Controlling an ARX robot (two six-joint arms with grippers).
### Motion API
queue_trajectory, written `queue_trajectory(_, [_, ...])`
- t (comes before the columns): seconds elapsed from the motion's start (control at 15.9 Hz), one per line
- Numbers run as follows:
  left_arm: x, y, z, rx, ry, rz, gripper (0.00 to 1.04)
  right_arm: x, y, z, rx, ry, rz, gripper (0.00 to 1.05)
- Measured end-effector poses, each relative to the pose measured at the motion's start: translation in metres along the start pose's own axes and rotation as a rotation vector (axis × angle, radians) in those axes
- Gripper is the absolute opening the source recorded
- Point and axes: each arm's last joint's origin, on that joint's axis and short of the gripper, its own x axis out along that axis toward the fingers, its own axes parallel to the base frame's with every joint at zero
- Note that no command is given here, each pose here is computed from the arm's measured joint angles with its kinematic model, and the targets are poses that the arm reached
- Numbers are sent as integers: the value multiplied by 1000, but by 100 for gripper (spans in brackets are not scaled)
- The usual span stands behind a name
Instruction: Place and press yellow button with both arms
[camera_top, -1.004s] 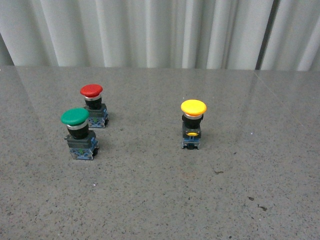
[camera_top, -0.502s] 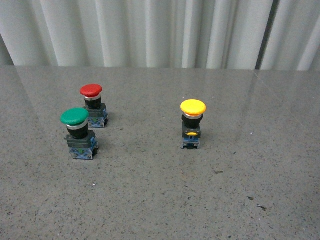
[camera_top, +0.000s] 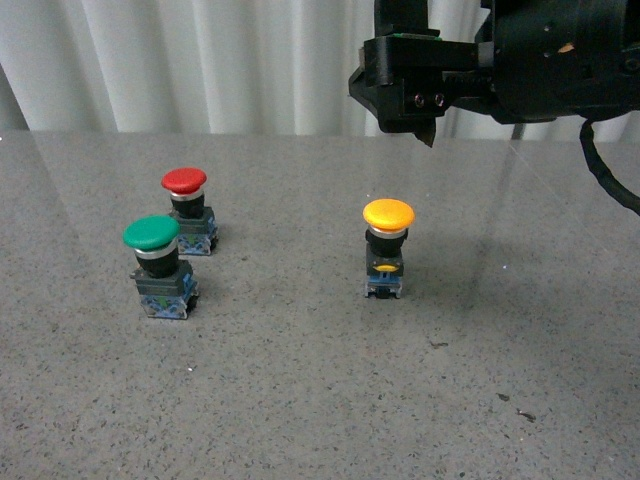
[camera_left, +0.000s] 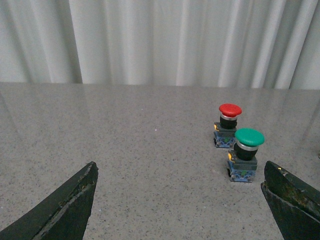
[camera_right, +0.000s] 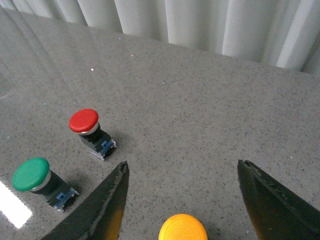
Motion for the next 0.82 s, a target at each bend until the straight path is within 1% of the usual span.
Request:
queue_trajectory(0.19, [0, 0, 0, 0, 0, 0, 98, 5, 11, -1, -71, 51, -7, 39])
queue_trajectory(0.25, [0, 0, 0, 0, 0, 0, 98, 5, 16, -3, -89, 73, 2, 30])
queue_trajectory(0.31, [0, 0, 0, 0, 0, 0, 98, 7, 24, -9, -109, 122, 24, 14])
queue_trajectory(0.38, [0, 0, 0, 0, 0, 0, 98, 11, 27, -13, -115, 155, 33, 3])
queue_trajectory(0.56, [0, 0, 0, 0, 0, 0, 98, 24, 25, -22, -115, 233, 26, 2])
queue_trajectory(0.82, [0, 0, 0, 0, 0, 0, 98, 30, 15, -15, -88, 247, 4, 2])
